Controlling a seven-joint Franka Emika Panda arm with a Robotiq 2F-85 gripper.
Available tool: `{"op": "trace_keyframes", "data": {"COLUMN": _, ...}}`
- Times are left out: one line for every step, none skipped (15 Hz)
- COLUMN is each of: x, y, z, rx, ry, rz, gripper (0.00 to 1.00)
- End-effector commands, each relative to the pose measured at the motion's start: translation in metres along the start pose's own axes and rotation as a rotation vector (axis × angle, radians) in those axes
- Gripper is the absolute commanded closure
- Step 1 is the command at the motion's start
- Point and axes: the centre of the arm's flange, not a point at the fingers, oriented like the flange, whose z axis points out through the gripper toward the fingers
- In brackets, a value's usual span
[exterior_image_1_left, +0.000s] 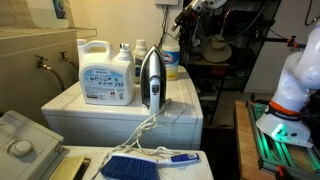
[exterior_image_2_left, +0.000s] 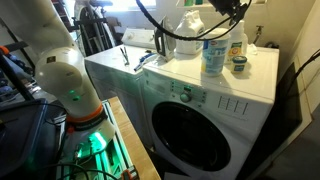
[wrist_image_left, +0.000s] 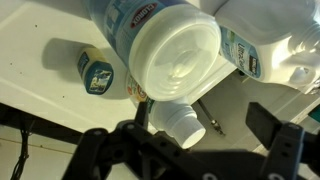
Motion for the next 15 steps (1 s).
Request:
{"op": "trace_keyframes", "data": {"x": 0.016, "y": 0.017, "z": 0.015, "rx": 0.034, "ry": -0.002, "rz": 0.004, "gripper": 0.0}}
{"op": "trace_keyframes", "data": {"x": 0.018, "y": 0.019, "z": 0.019, "rx": 0.052, "ry": -0.006, "rz": 0.007, "gripper": 0.0}}
{"op": "trace_keyframes", "data": {"x": 0.019, "y": 0.021, "z": 0.024, "rx": 0.061, "ry": -0.008, "rz": 0.015, "gripper": 0.0}}
{"op": "trace_keyframes", "data": {"x": 0.02, "y": 0.023, "z": 0.028, "rx": 0.072, "ry": -0.008, "rz": 0.019, "gripper": 0.0}}
{"op": "trace_keyframes", "data": {"x": 0.02, "y": 0.024, "z": 0.032, "rx": 0.081, "ry": -0.012, "rz": 0.025, "gripper": 0.0}}
{"op": "trace_keyframes", "data": {"x": 0.021, "y": 0.025, "z": 0.035, "rx": 0.093, "ry": -0.014, "rz": 0.028, "gripper": 0.0}}
{"op": "trace_keyframes", "data": {"x": 0.022, "y": 0.026, "z": 0.037, "rx": 0.104, "ry": -0.019, "rz": 0.033, "gripper": 0.0}}
{"op": "trace_keyframes", "data": {"x": 0.023, "y": 0.027, "z": 0.039, "rx": 0.112, "ry": -0.021, "rz": 0.035, "gripper": 0.0}}
{"op": "trace_keyframes", "data": {"x": 0.023, "y": 0.028, "z": 0.04, "rx": 0.123, "ry": -0.027, "rz": 0.042, "gripper": 0.0}}
{"op": "trace_keyframes", "data": {"x": 0.023, "y": 0.029, "z": 0.042, "rx": 0.129, "ry": -0.029, "rz": 0.045, "gripper": 0.0}}
{"op": "trace_keyframes", "data": {"x": 0.024, "y": 0.03, "z": 0.043, "rx": 0.136, "ry": -0.033, "rz": 0.049, "gripper": 0.0}}
{"op": "trace_keyframes", "data": {"x": 0.025, "y": 0.031, "z": 0.043, "rx": 0.14, "ry": -0.036, "rz": 0.052, "gripper": 0.0}}
{"op": "trace_keyframes", "data": {"x": 0.025, "y": 0.031, "z": 0.045, "rx": 0.151, "ry": -0.041, "rz": 0.054, "gripper": 0.0}}
{"op": "trace_keyframes", "data": {"x": 0.025, "y": 0.032, "z": 0.045, "rx": 0.151, "ry": -0.043, "rz": 0.057, "gripper": 0.0}}
{"op": "trace_keyframes", "data": {"x": 0.025, "y": 0.032, "z": 0.046, "rx": 0.157, "ry": -0.047, "rz": 0.06, "gripper": 0.0}}
